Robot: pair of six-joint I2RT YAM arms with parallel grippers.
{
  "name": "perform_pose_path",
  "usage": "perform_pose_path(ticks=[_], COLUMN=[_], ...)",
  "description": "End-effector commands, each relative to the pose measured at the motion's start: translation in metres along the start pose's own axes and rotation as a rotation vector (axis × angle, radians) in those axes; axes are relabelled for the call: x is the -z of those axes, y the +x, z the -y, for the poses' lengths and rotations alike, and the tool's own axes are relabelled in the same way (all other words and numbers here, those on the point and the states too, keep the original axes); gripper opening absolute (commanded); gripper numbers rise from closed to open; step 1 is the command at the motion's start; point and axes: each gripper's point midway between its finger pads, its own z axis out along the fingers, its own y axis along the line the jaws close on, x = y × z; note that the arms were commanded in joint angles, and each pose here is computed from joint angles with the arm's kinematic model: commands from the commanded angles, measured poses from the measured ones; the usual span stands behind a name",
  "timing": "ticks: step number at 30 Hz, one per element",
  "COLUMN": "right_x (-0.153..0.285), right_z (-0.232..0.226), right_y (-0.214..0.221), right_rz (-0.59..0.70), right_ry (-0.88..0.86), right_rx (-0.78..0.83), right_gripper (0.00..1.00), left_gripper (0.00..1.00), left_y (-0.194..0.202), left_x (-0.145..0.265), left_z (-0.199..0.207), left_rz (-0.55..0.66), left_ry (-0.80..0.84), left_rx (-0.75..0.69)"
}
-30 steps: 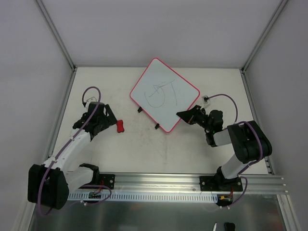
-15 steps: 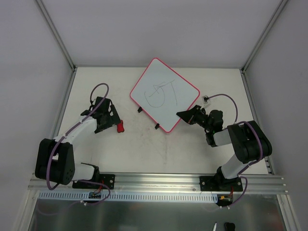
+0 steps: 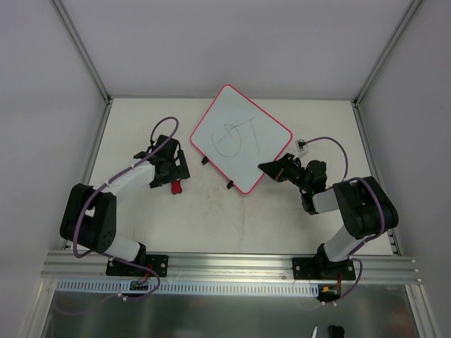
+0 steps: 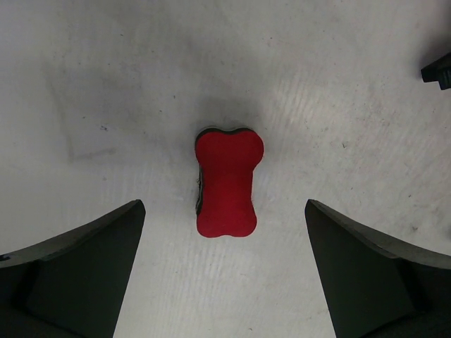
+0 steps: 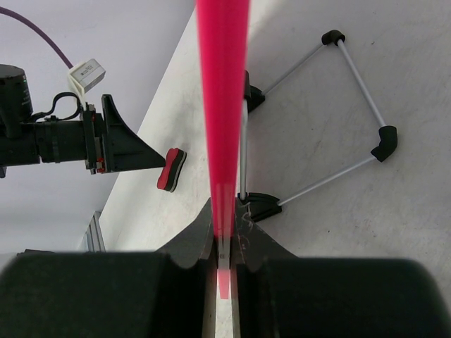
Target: Erase the whiteboard
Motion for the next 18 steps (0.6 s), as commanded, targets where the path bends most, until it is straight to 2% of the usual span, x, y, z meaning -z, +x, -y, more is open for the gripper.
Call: perform_pose_path(ticks=[1,10,18], right_x=[-0.004,-0.004,-0.003], right_z=[-0.048,-0.049,-0.050], right_y=[-0.043,-0.045,-0.045], right_rz=[0.141,0.145,0.144], right_ry=[-0.199,-0.201,-0.205], right_rx=[0.193,0.193,0.193], right_gripper=[0.00,0.00,0.00], left_gripper=[0.99,0.90,0.77], left_y=[0.004,0.007,0.006], left_x=[-0.005,-0.015,-0.017], left_z=[0.004,0.001,0.000], left_rz=[-0.038,-0.060,-0.060], left_ry=[-0.015,-0.049,-0.060], left_rx=[-0.044,-0.055,-0.060])
